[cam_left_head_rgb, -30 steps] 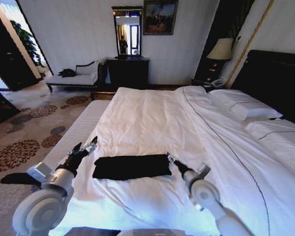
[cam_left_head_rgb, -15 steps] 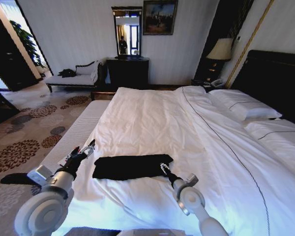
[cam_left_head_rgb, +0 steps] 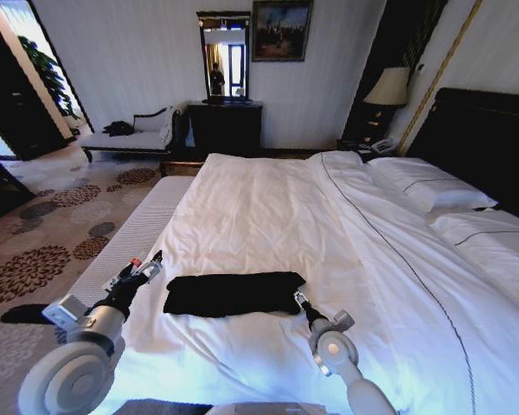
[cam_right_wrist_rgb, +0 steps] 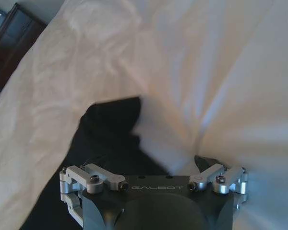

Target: Fold the clothes on the bed.

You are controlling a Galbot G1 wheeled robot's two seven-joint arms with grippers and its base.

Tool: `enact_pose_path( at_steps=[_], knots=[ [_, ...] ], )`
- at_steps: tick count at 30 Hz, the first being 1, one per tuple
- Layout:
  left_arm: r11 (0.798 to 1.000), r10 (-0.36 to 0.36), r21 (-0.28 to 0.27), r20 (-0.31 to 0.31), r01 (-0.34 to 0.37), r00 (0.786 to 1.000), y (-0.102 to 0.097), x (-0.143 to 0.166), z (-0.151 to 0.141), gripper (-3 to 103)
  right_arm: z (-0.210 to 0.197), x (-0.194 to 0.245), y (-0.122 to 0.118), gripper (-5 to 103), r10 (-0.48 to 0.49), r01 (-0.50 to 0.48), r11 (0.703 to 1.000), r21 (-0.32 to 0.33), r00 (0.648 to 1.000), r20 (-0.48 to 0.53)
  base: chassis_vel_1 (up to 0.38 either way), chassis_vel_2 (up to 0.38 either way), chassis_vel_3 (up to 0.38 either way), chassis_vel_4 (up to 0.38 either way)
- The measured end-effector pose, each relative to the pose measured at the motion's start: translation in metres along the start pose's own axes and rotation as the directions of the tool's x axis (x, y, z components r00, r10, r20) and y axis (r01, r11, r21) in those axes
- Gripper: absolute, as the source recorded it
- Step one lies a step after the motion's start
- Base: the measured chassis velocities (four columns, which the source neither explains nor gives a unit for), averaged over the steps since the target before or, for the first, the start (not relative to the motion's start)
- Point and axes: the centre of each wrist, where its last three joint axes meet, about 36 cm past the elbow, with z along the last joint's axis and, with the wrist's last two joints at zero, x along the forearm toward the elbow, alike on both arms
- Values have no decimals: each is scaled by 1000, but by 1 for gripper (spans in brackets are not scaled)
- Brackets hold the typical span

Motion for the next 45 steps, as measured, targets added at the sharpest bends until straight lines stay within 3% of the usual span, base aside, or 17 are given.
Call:
enact_pose_path(
  at_steps=[5, 7, 9, 13, 15, 19, 22, 28, 30, 33, 41, 45],
  knots=[
    [1000, -6, -2, 5, 6, 1000, -1, 0, 2, 100, 8, -1, 7, 103, -60, 59, 998, -33, 998, -29, 0, 0, 0, 0],
    [1000, -10, -3, 11, 10, 1000, -2, 0, 4, 100, 10, -4, 8, 94, -77, 76, 996, -37, 997, -26, 0, 0, 0, 0],
    [1000, -10, -2, 11, 10, 1000, -2, 0, 4, 100, 9, -6, 8, 94, -81, 80, 996, -38, 996, -23, 0, 0, 0, 0],
    [1000, -13, 3, 11, 13, 1000, -3, 1, 6, 100, 8, -12, 6, 73, -86, 86, 995, -41, 996, -2, 0, 0, 0, 0],
    [1000, -13, 3, 12, 13, 1000, -3, 1, 6, 100, 8, -13, 5, 73, -86, 87, 995, -40, 996, 6, 0, 0, 0, 0],
    [1000, -16, 3, 11, 16, 1000, -2, 1, 7, 100, 8, -16, 3, 51, -100, 102, 994, -46, 994, 36, 0, 0, 0, 0],
    [1000, -16, 4, 10, 16, 1000, -3, 1, 8, 100, 8, -17, 3, 46, -109, 111, 992, -52, 993, 43, 0, 0, 0, 0],
    [1000, -17, 15, 11, 17, 1000, -4, 1, 9, 100, 9, -18, 5, 19, -130, 133, 989, -60, 990, 58, 0, 0, 0, 0],
    [1000, -18, 17, 11, 18, 1000, -4, 1, 10, 100, 9, -18, 5, 19, -135, 139, 988, -62, 989, 65, 0, 0, 0, 0],
    [1000, -19, 21, 10, 19, 1000, -6, 1, 12, 100, 6, -20, 3, 5, -154, 161, 985, -67, 982, 107, 0, 0, 0, 0],
    [1000, -19, 20, 11, 19, 1000, -7, 1, 13, 100, -17, -14, -1, 4, -165, 180, 981, -70, 971, 175, 0, 0, 0, 0],
    [1000, -18, 14, 11, 18, 1000, -8, 1, 14, 100, -52, -9, -18, 4, -135, 141, 990, -10, 962, 236, 0, 0, 0, 0]
  ],
)
